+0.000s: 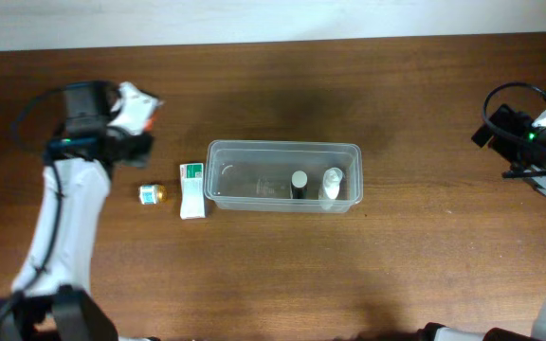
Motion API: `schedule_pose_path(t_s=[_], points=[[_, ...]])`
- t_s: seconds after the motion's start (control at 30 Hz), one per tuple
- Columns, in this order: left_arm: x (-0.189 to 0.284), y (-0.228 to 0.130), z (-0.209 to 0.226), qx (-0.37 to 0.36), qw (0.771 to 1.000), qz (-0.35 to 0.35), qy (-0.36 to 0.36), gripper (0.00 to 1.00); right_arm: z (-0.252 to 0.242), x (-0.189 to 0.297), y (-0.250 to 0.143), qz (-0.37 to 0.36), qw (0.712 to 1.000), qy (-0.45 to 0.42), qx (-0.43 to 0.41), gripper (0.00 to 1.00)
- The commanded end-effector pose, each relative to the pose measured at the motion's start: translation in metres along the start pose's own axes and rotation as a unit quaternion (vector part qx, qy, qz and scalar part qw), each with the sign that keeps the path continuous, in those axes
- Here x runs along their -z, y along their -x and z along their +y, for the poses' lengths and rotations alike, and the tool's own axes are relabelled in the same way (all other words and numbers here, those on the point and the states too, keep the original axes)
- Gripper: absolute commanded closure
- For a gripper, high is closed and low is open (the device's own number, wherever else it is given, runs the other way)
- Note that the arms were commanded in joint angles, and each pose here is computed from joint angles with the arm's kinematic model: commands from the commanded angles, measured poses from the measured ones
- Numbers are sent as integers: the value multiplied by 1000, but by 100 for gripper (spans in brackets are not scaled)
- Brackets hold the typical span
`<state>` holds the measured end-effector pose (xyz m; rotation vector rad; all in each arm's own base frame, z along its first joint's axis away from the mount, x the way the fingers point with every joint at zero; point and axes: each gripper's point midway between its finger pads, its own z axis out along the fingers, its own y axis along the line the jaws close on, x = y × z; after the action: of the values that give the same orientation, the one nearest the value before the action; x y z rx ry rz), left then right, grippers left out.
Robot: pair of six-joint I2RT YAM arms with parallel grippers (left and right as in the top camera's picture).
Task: Pack container
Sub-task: 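Carry the Redoxon tube with the left gripper and lay it in the container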
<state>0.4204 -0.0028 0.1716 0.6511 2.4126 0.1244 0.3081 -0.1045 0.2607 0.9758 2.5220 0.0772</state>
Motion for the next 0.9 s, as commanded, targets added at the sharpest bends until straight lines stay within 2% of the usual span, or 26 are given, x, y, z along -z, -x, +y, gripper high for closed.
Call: schedule_pose_path(t_s=[0.0,0.1,0.13,0.23,0.33,0.5,0.67,0.87], points=[[29,56,-73,-72,990,-92,-81,86,-1,1,2,-3,1000,1,-5,2],[30,72,-127,-158,974,-111,-118,86,-1,1,2,-3,1000,1,-5,2],[27,78,-173,-247,950,-122,-147,86,-1,1,2,-3,1000,1,-5,2],[17,77,-208,-328,921,-127,-168,86,-1,1,2,-3,1000,1,-5,2],[-5,77,-236,-378,898,-131,-181,86,-1,1,2,-3,1000,0,-5,2],[-44,82,-252,-390,892,-141,-181,86,-1,1,2,-3,1000,1,-5,1],[-61,83,-259,-391,890,-145,-184,86,-1,1,2,-3,1000,1,-5,1],[-69,75,-279,-391,880,-151,-224,85,-1,1,2,-3,1000,1,-5,2]])
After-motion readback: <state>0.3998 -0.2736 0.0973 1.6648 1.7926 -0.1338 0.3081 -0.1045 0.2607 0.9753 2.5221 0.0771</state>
